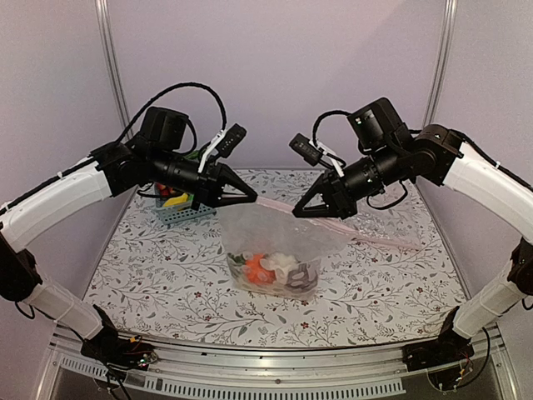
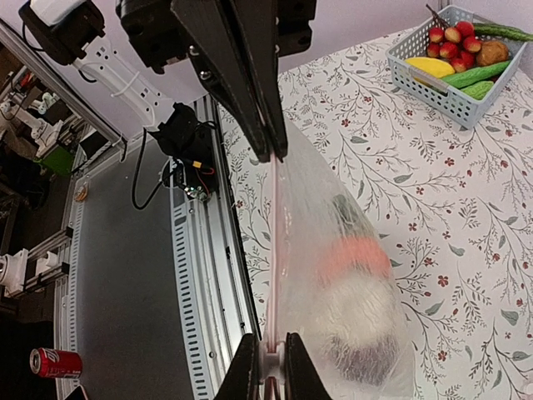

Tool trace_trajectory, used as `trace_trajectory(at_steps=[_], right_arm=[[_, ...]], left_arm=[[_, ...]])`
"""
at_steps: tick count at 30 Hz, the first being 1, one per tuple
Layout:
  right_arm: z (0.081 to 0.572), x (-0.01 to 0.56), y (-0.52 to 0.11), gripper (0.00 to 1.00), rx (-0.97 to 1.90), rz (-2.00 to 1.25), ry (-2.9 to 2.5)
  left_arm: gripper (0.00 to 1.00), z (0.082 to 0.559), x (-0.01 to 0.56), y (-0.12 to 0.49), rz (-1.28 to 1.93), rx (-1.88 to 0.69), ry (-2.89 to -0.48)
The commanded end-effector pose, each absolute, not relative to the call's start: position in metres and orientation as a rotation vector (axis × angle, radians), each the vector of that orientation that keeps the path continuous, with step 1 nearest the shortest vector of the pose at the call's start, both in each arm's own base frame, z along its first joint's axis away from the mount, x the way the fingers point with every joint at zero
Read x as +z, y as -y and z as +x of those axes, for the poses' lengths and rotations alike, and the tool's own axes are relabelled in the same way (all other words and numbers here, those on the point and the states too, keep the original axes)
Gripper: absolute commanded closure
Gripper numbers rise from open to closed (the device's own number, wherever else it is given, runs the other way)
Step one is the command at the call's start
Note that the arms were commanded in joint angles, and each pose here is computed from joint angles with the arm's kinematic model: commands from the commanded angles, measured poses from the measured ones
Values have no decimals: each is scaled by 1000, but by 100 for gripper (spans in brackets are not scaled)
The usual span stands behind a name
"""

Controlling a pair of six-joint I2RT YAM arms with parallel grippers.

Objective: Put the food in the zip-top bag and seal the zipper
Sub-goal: Zip the zipper on the zipper food storage bag.

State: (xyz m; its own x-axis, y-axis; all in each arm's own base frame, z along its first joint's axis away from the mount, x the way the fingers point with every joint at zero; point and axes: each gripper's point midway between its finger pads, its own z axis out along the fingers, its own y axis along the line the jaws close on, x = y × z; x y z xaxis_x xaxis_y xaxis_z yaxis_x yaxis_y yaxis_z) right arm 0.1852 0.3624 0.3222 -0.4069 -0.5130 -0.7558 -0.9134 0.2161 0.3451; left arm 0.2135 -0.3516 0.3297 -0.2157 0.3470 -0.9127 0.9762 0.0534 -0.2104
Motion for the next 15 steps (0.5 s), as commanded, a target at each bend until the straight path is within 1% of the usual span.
trace_trajectory(at_steps=[1,15], right_arm=[[165,307,-332,100,1040,-1335,-2153],[163,308,-324,100,1011,-1314,-2160]], left_arm=[[100,234,340,326,1262,-1073,-1671],[100,251,336,310,1221,-986,-1711]])
